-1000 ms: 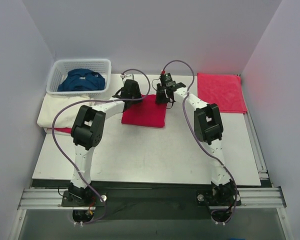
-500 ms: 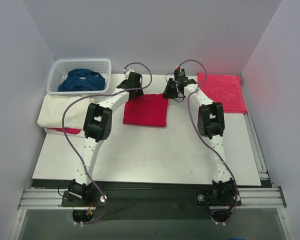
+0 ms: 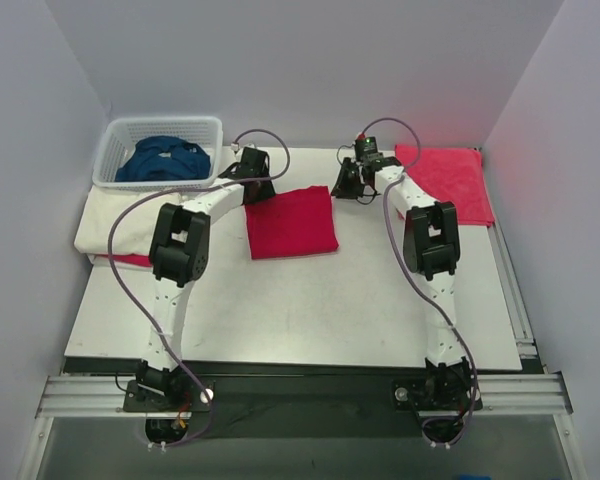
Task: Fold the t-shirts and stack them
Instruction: Fold the long partially folded tshirt into a neat square
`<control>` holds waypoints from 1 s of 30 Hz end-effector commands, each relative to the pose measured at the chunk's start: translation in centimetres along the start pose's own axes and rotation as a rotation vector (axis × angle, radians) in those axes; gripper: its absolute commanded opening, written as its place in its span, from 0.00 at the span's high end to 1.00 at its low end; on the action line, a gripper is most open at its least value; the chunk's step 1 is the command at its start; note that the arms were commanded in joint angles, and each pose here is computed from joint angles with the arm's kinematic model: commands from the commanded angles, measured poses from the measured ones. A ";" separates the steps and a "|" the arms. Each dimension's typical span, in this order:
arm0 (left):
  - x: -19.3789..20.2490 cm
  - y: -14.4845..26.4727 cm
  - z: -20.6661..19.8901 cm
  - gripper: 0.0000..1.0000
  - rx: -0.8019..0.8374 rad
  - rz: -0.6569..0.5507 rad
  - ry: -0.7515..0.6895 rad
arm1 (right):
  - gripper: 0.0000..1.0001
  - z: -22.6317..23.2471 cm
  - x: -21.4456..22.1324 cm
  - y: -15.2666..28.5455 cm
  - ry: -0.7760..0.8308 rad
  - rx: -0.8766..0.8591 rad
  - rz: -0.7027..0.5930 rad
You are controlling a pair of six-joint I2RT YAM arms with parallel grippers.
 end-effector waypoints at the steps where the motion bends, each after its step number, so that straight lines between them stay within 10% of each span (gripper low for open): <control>1: -2.7 4.6 -0.2 0.44 0.089 -0.129 0.023 | 0.80 2.8 -2.1 7.1 0.097 -0.014 -0.115; 10: -3.0 9.8 1.0 0.44 0.095 -0.208 0.022 | 0.79 4.7 2.1 12.1 0.263 0.099 -0.175; 30: 5.8 10.0 1.7 0.44 0.064 -0.040 -0.022 | 0.80 4.3 10.1 5.2 0.340 0.103 0.091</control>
Point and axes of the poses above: each gripper's point midway between its finger pads, its own y axis back along the fingers, its own z axis along the line the jaws close on, x = y × z, the point moved 7 cm from there along y, back along the fingers, and after that the axes turned 4 degrees about -y, right-handed, at the moved point
